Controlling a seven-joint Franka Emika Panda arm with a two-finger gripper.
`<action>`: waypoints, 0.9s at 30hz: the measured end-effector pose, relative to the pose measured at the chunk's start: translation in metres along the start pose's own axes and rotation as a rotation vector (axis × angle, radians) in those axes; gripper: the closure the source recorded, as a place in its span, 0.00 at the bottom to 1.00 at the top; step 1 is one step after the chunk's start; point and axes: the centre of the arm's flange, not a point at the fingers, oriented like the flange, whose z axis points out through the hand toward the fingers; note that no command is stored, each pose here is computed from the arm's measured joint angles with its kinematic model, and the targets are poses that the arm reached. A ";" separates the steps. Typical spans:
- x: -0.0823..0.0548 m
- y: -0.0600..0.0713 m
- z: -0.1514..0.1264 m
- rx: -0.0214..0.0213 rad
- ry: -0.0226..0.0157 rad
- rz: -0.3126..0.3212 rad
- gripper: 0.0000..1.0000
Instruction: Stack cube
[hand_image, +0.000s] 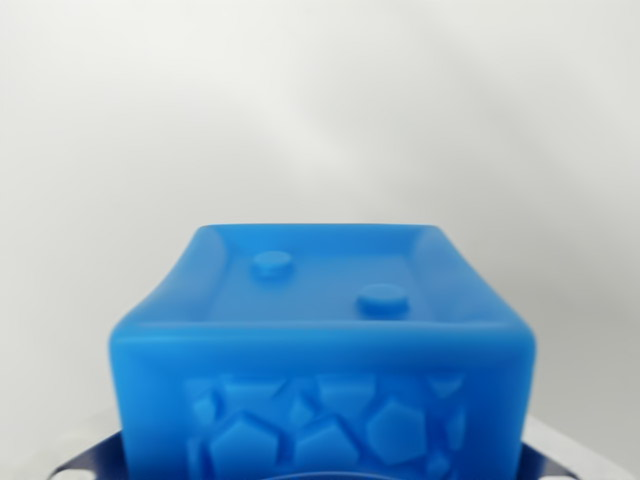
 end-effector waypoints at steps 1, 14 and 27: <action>0.001 -0.002 0.000 0.0000 0.0000 -0.001 1.00; 0.009 -0.026 -0.003 0.0001 -0.0002 -0.012 1.00; 0.017 -0.049 -0.007 0.0003 -0.0002 -0.022 1.00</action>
